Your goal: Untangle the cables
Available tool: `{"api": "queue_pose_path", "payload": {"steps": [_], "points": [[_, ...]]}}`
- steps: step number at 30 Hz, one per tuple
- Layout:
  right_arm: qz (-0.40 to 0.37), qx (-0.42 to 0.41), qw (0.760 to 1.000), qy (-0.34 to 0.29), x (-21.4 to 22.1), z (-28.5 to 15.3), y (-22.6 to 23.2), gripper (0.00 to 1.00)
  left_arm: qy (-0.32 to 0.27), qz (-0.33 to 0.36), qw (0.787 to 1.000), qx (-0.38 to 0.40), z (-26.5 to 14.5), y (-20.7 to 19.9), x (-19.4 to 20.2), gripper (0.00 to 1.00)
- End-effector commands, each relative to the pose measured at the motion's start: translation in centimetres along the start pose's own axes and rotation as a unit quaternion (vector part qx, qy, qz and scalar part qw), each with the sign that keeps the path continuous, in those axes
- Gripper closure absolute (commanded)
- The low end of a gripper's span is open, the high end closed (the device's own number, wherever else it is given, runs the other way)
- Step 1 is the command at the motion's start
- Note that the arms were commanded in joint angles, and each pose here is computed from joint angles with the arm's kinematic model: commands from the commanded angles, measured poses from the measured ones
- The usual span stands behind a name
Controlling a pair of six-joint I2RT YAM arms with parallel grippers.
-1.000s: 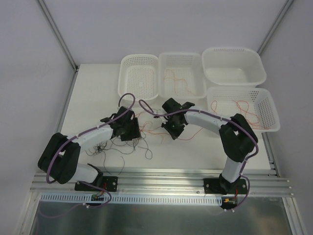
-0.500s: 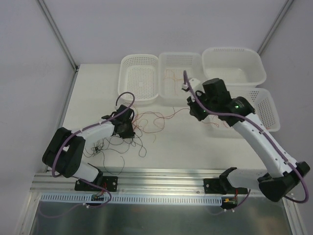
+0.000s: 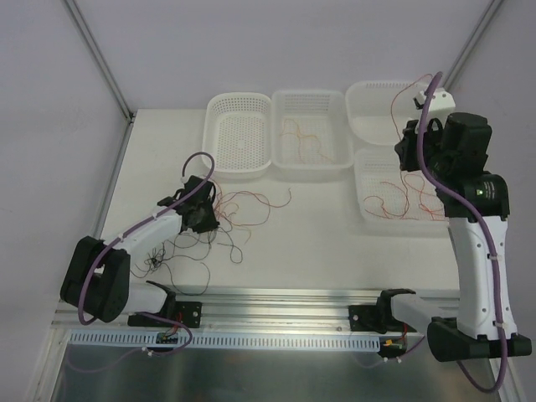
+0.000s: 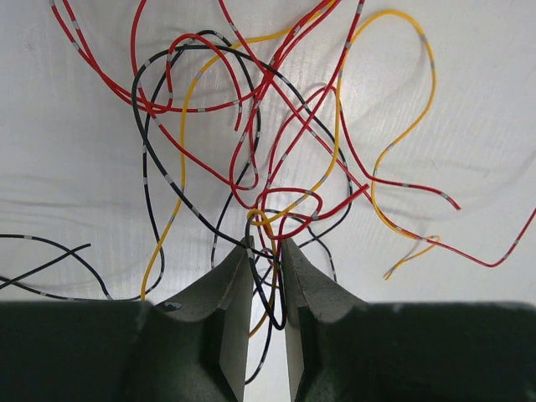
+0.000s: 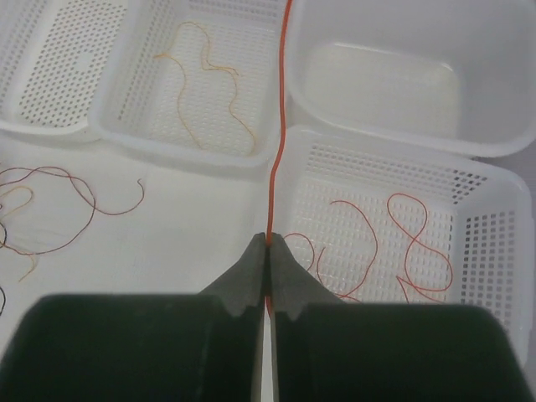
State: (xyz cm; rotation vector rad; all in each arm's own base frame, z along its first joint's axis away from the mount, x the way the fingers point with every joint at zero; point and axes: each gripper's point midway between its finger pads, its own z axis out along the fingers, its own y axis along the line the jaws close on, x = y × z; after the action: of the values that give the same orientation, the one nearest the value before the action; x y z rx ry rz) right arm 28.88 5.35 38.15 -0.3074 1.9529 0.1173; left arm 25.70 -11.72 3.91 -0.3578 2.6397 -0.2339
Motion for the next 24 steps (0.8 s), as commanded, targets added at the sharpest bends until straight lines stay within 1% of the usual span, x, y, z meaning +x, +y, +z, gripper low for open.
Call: {"api": "queue_pose_path", "payload": {"steps": [1, 7, 8, 10, 11, 13, 14, 16, 17, 19, 21, 22, 23, 24], "points": [[0.070, 0.054, 0.996, -0.009, -0.6, 1.8, -3.2, 0.99, -0.005, 0.014, 1.000, 0.010, -1.3, 0.2, 0.1, 0.81], [0.165, 0.114, 0.980, -0.011, 1.9, 3.9, -7.0, 0.99, -0.001, 0.013, 0.999, 0.031, -1.9, -0.1, 0.7, 0.80], [0.195, 0.128, 0.972, 0.004, 3.6, 4.6, -7.6, 0.99, 0.001, 0.014, 0.999, 0.034, -2.0, -0.2, 0.8, 0.80], [0.221, 0.145, 0.964, 0.014, 5.0, 5.4, -8.4, 0.99, 0.007, 0.016, 0.999, 0.042, -2.1, -0.4, 1.1, 0.80], [0.235, 0.156, 0.959, 0.027, 6.5, 5.9, -8.9, 0.99, 0.008, 0.016, 0.999, 0.042, -2.1, -0.4, 1.2, 0.80], [0.252, 0.168, 0.952, 0.027, 7.5, 6.9, -9.6, 0.99, 0.008, 0.014, 0.999, 0.043, -2.2, -0.3, 1.3, 0.80], [0.272, 0.178, 0.945, 0.028, 8.1, 7.4, -10.1, 0.99, 0.007, 0.013, 0.999, 0.043, -2.2, -0.3, 1.3, 0.80], [0.296, 0.188, 0.936, 0.042, 9.6, 8.6, -10.7, 0.99, 0.018, 0.014, 0.998, 0.056, -2.3, -0.7, 1.8, 0.80], [0.305, 0.210, 0.927, 0.062, 11.0, 9.4, -11.7, 0.99, 0.023, 0.015, 0.998, 0.062, -2.4, -0.9, 2.0, 0.80], [0.323, 0.234, 0.914, 0.073, 11.6, 9.7, -12.6, 0.99, 0.026, 0.016, 0.997, 0.067, -2.4, -1.1, 2.1, 0.80], [0.330, 0.242, 0.908, 0.087, 12.2, 10.3, -13.0, 0.99, 0.031, 0.014, 0.997, 0.076, -2.6, -1.4, 2.3, 0.80], [0.336, 0.244, 0.905, 0.089, 12.4, 10.5, -13.1, 0.94, 0.032, 0.013, 0.996, 0.078, -2.6, -1.4, 2.3, 0.80], [0.340, 0.240, 0.904, 0.102, 12.6, 10.5, -12.8, 0.68, 0.037, 0.014, 0.995, 0.089, -2.8, -1.8, 2.4, 0.80], [0.339, 0.243, 0.903, 0.101, 12.5, 10.5, -12.9, 0.68, 0.036, 0.014, 0.995, 0.090, -2.9, -1.9, 2.4, 0.80]]}}
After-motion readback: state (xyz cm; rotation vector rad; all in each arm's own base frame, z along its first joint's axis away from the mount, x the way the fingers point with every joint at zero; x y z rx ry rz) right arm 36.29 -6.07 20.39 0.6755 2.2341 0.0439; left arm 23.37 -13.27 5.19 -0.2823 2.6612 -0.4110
